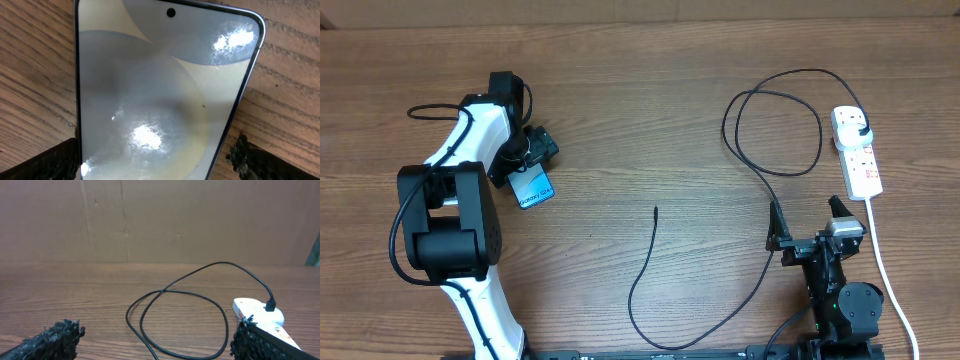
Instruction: Plug charger to phone and switch on socket
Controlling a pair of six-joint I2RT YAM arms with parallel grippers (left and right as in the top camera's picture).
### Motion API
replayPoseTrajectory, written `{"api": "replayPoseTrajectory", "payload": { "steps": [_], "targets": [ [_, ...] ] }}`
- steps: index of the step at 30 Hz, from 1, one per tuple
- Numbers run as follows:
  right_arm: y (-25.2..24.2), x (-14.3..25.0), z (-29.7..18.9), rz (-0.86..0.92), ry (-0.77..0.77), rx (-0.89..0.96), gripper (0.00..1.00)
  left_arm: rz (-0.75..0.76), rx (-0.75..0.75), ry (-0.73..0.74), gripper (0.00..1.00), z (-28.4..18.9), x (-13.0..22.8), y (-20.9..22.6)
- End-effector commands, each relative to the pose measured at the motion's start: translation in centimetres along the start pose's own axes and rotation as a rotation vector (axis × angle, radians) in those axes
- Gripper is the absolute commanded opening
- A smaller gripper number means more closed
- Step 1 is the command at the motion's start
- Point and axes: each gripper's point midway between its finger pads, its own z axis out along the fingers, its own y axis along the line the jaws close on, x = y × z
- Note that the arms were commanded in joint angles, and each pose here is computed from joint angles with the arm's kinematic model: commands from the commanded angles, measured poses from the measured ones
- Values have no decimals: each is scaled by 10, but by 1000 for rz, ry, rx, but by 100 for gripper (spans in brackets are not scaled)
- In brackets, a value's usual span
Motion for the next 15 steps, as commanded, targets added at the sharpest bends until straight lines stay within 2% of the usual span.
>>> {"api": "replayPoseTrajectory", "payload": {
  "steps": [1,5,15],
  "targets": [
    [0,2,0,-5,-3,4,100,0,-10,31,100,11,9,5],
    [0,2,0,-5,-4,4,100,67,35,30,100,10,7,-4],
    [0,2,0,-5,-4,4,100,74,70,46,100,10,10,-10]
  ]
}}
